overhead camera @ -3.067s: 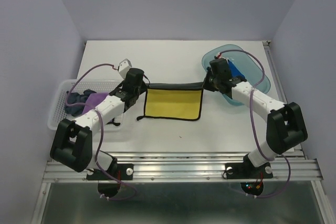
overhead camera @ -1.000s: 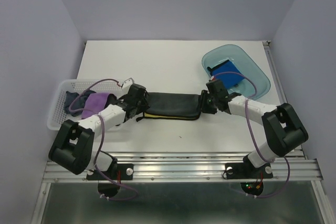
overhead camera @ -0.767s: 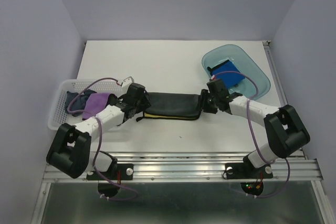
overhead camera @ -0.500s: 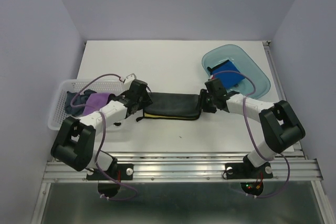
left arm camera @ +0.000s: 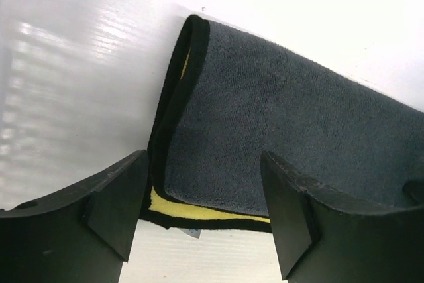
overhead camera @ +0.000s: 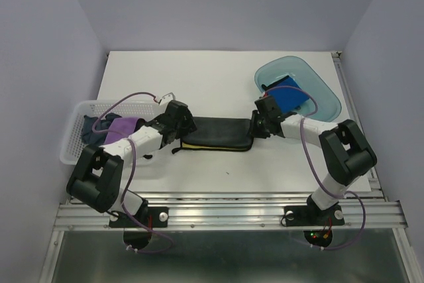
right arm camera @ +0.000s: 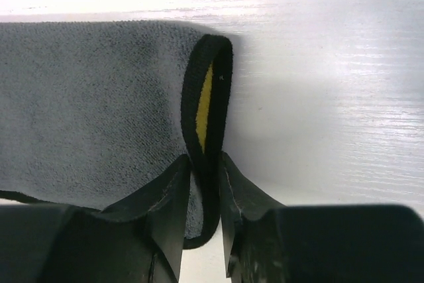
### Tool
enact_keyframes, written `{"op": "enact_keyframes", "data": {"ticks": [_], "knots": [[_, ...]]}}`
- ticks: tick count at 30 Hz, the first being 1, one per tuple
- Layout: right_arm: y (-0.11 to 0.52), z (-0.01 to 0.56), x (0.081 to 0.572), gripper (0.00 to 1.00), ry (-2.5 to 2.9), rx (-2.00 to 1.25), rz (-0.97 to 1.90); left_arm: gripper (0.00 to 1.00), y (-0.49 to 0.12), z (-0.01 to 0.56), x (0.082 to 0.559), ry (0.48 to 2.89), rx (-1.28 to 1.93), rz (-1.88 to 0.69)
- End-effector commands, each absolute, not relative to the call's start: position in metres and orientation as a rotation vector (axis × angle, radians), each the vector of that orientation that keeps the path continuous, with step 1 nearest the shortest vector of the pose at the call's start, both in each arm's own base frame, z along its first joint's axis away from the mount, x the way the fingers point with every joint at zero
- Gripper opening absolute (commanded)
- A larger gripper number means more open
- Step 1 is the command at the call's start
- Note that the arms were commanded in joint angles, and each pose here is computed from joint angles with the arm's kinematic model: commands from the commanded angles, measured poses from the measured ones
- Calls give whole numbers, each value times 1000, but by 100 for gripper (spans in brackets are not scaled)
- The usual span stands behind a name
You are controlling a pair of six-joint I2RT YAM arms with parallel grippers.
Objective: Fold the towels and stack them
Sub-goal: Fold the towel
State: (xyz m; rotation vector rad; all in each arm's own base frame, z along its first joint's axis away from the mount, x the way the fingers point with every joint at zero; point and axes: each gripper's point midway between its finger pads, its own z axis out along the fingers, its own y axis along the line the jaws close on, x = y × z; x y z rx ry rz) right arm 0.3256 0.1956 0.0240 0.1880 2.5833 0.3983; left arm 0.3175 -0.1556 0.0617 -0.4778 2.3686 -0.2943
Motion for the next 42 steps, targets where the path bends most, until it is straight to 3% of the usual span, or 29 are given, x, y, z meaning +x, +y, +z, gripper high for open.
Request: {"op": "enact_keyframes", "data": {"ticks": [1,9,12,13,14,27,32,33,37,38,42], "knots": [[187,11,325,29,2609,183,286,80,-162,79,330,2320,-457,-320],[167,7,323,1,2620,176,137,81,-167,81,330,2324,-431,-354],[153,22,325,1,2589,136,47,82,-177,85,328,2322,-385,-417],[147,33,328,1,2560,117,17,91,-183,83,323,2337,-359,-452],[143,37,326,1,2562,103,-8,92,-185,83,320,2346,-343,-465],[124,87,330,1,2480,-46,-103,93,-225,66,319,2392,-202,-604],[133,100,337,1,2466,-57,-51,68,-227,56,316,2413,-199,-613],[135,102,336,1,2468,-62,-38,57,-230,52,316,2419,-192,-621],[149,105,331,1,2484,-81,76,30,-241,45,313,2445,-156,-650],[153,106,329,1,2488,-96,103,30,-242,44,313,2447,-147,-648],[165,110,326,1,2491,-119,195,13,-245,36,312,2467,-144,-634]]}}
